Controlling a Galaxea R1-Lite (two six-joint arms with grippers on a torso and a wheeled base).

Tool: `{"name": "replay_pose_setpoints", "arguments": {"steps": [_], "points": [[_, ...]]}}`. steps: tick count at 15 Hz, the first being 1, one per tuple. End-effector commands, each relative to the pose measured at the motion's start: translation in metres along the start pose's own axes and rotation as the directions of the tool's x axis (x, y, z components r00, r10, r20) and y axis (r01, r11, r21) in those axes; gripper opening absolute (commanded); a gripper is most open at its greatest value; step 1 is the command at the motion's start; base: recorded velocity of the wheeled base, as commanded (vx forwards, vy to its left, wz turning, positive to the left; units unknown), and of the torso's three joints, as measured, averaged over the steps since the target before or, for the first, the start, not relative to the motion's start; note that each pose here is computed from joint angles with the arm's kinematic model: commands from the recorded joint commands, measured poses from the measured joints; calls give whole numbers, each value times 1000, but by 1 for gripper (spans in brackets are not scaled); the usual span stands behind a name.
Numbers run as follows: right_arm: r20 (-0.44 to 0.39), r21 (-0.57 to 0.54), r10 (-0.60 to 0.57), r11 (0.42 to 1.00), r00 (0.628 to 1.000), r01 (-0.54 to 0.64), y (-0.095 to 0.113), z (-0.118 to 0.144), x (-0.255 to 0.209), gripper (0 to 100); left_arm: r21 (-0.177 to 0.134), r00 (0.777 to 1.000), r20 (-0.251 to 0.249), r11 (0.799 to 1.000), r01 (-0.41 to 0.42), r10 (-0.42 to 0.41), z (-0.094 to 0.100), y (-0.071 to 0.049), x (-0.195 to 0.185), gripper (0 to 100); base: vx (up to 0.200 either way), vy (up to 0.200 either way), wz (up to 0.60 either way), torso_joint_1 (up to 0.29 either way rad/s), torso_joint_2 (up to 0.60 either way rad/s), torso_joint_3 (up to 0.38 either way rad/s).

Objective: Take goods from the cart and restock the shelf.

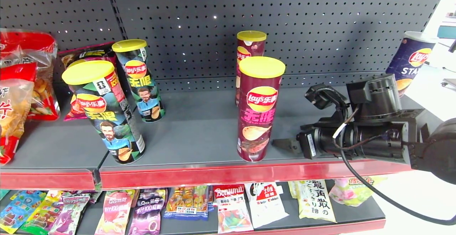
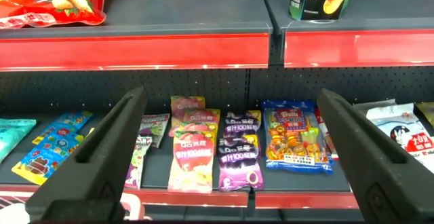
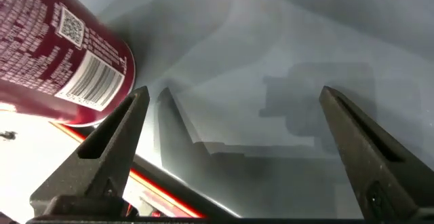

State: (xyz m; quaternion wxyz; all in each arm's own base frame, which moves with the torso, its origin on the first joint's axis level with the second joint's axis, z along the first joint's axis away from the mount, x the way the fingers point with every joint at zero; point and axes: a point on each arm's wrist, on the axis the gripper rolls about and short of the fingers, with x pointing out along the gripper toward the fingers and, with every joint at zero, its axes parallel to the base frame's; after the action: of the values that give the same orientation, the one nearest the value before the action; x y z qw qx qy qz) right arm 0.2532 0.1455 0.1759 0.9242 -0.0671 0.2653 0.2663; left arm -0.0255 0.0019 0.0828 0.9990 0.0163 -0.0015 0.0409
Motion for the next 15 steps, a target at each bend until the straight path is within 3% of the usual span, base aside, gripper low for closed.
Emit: {"name": "replay_pose_setpoints", "arguments": {"steps": [1, 15], "points": [[-3, -5, 7, 1000, 1000, -7, 2, 0, 1, 100, -1, 1000, 0, 1000, -1, 1, 0, 0, 0, 100, 0, 0, 0, 0, 0, 0], [4, -29, 25, 999, 1000, -25, 15, 6, 9, 100, -1, 1000, 2, 1000, -1, 1, 0, 0, 0, 100, 0, 0, 0, 0, 0, 0]]}}
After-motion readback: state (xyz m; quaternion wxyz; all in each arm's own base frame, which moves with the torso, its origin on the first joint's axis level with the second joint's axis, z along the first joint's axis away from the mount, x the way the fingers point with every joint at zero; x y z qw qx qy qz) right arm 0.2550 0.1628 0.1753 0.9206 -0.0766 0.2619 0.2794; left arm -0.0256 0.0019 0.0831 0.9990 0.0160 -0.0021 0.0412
